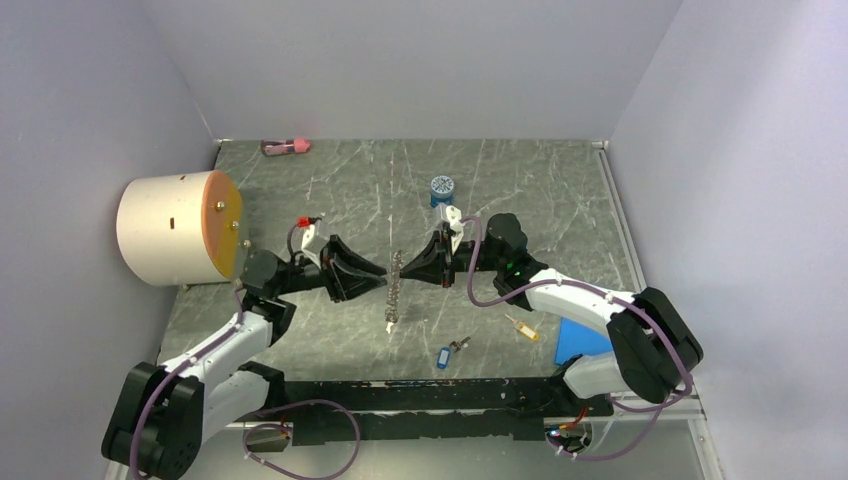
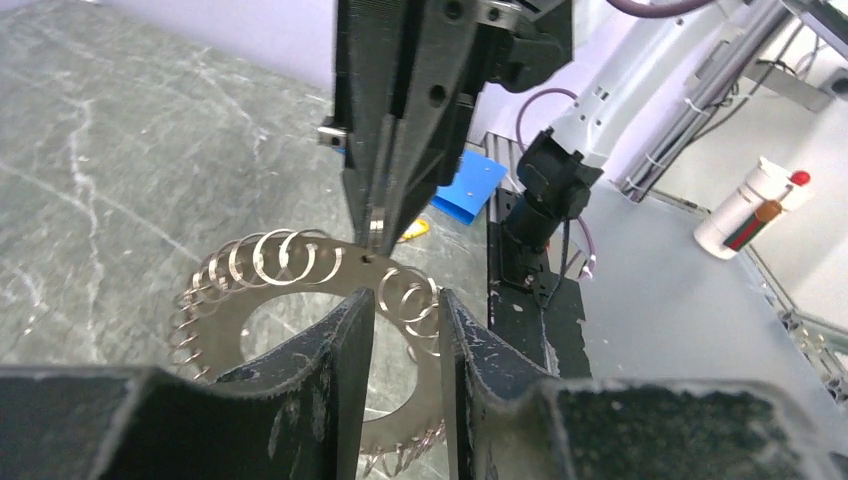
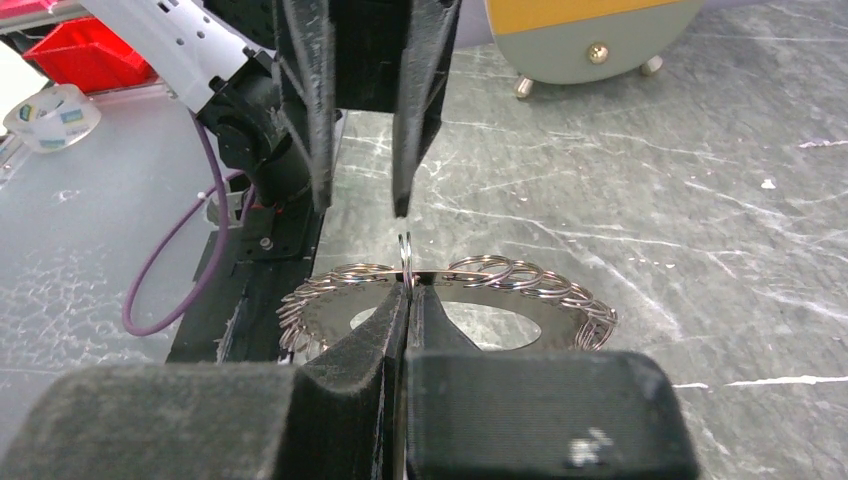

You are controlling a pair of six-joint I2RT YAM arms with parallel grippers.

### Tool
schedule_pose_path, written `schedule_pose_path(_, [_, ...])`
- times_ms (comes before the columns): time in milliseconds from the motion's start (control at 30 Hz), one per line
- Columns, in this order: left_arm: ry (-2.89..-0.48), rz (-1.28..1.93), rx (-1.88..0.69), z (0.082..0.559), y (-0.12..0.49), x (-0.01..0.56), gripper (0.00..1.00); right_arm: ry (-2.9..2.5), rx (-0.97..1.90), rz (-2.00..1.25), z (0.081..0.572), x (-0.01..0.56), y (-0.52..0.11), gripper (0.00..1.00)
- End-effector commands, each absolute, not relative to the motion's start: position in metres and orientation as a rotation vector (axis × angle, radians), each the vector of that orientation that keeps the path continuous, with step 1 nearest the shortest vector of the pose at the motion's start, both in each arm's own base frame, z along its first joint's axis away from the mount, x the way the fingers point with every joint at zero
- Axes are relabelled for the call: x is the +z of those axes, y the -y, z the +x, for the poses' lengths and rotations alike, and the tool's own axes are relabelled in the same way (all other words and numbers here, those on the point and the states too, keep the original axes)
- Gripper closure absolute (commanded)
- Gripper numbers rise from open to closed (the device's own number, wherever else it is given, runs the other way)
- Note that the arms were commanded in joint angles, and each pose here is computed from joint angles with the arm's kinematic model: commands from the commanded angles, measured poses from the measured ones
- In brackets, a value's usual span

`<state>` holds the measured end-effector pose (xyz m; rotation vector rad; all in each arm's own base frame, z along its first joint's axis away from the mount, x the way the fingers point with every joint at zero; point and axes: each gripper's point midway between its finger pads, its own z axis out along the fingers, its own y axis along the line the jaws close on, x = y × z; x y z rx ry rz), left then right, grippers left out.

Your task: Put the keys on the keyring

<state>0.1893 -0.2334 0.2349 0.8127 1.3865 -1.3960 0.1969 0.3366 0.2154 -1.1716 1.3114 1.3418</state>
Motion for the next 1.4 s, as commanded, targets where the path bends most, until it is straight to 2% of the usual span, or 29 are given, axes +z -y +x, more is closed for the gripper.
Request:
schedule_pose_path(0, [-1.203,0.925,-1.293,0.182,0.240,0.249,0.65,-1.180,1.335,-1.190,0.195,0.247,-0.340,1.00])
schedule_pose_path(200, [-1.217,0.953,-1.227,0.188,0.246,0.246,0.62,-1.184,1.340,-1.197,0.195,0.245,-0.340,1.00])
schedule_pose_path(400, [-1.240,0.938,-1.215,0.198,0.249,0.247,0.71,-1.185,1.346,-1.203,0.194,0.245,-0.341,1.00])
schedule_pose_path(1033, [-1.203,0.988,-1.280,0.197,0.266,0.253,0.72,-1.204,1.360,-1.208,0.194,0.240,-0.342,1.00])
schedule_pose_path(1100, [-1.209,0.997,-1.283,0.196,0.266,0.251,0.77,-1.204,1.362,-1.209,0.194,0.240,-0.342,1.00])
schedule_pose_path(1267, [-1.223,1.021,-1.281,0.196,0.267,0.247,0.97,-1.213,1.362,-1.208,0.195,0.238,-0.343,1.00])
schedule_pose_path(1367, [-1.237,1.034,-1.279,0.195,0.267,0.248,0.97,-1.239,1.346,-1.196,0.199,0.237,-0.343,0.99])
